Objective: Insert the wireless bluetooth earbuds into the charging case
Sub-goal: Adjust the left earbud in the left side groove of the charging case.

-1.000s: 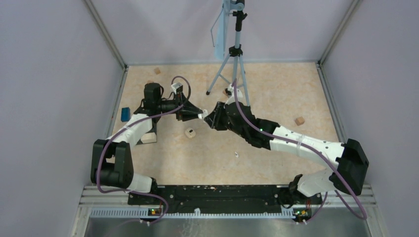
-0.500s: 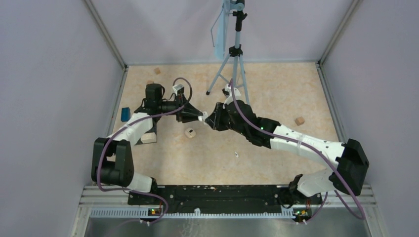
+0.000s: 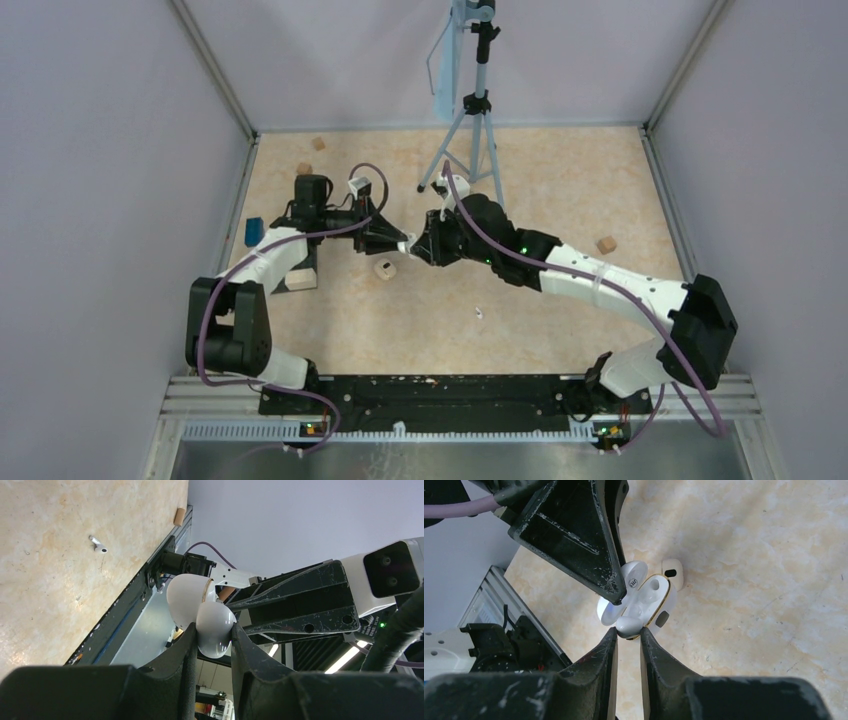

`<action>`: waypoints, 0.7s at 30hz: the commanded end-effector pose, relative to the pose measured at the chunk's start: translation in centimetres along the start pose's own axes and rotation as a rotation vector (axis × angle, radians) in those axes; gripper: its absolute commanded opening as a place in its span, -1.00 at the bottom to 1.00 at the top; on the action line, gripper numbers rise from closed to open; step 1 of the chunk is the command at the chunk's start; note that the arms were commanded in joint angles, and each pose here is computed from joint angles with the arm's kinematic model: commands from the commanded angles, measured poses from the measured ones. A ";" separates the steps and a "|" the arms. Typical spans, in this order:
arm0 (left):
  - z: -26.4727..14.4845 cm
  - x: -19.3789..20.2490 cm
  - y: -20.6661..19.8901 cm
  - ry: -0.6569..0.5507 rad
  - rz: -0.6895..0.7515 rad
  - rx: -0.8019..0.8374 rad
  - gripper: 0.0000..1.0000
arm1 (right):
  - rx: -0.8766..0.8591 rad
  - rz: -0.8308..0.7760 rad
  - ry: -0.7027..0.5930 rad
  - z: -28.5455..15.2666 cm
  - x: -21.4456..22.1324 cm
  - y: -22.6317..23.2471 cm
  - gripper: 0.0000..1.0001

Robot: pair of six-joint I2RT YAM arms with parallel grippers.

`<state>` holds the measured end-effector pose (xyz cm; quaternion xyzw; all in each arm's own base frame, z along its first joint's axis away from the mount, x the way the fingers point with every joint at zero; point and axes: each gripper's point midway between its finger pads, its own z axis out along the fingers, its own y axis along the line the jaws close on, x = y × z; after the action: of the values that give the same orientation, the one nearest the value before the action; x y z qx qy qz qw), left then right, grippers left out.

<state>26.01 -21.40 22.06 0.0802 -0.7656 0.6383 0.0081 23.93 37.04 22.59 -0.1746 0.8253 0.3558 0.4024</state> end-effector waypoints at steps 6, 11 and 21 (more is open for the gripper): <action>-0.2 0.8 -1.5 0.060 0.077 0.038 -1.00 | -0.092 -0.097 -0.029 -0.1 -2.3 1.8 -0.63; -0.3 0.9 -2.0 0.072 0.089 0.050 -1.00 | -0.082 -0.112 -0.020 0.1 -2.0 1.4 -0.35; -0.3 1.1 -1.8 0.073 0.084 0.048 -1.00 | -0.054 -0.082 -0.047 -0.3 -2.2 0.8 0.03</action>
<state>25.37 -21.44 22.42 0.0611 -0.7615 0.6450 0.0178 23.58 37.24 22.12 -0.2278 0.8154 0.3527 0.3986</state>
